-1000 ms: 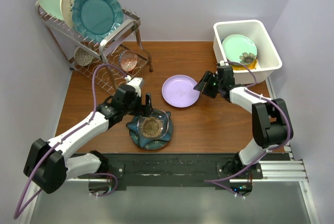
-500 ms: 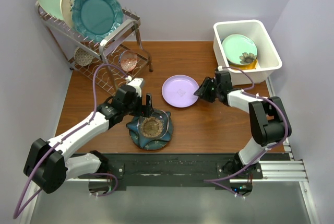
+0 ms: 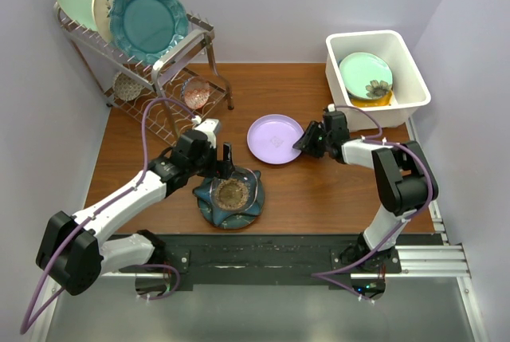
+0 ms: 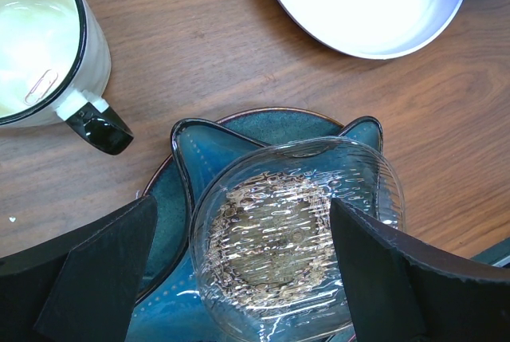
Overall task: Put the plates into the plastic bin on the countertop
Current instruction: Pick up the plate at the center of the board.
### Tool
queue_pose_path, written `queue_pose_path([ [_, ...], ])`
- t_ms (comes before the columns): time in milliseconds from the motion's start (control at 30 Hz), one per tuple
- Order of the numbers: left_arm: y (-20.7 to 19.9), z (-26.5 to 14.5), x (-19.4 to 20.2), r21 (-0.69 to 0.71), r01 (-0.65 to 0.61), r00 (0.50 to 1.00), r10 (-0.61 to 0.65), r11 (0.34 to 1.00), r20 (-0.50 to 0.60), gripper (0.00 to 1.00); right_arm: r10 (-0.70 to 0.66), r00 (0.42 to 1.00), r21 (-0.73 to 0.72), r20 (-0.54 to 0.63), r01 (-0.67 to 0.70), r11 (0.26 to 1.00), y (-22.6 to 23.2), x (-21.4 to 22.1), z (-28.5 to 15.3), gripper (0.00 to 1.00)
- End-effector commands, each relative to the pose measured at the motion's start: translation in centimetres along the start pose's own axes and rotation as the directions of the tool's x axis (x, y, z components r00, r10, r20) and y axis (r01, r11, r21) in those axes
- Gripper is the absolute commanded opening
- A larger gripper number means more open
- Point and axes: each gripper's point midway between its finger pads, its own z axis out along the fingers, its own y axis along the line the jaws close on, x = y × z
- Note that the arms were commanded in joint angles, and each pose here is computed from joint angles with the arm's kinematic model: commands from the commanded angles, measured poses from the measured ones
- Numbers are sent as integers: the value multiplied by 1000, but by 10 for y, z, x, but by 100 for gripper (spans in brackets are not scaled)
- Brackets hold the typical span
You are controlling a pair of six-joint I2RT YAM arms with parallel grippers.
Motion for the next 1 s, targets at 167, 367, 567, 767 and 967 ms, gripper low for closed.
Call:
queue_pose_path([
  [167, -3, 1, -6, 5, -9, 1000, 9, 1000, 25, 94, 15, 1000, 5, -12, -15, 1000, -9, 11, 10, 27],
  [367, -3, 1, -7, 3, -9, 1000, 9, 1000, 27, 94, 22, 1000, -11, -23, -22, 1000, -7, 15, 13, 13],
  [567, -1, 0, -7, -5, -7, 999, 7, 1000, 32, 94, 32, 999, -35, -17, -32, 999, -2, 13, 12, 2],
  [767, -1, -2, -8, -6, -4, 999, 4, 1000, 38, 94, 29, 1000, -54, 1, -29, 998, 10, 2, 10, 2],
  [967, -3, -3, -9, 4, -5, 999, 5, 1000, 38, 94, 35, 999, -76, 27, -32, 997, 27, -16, 7, 2],
])
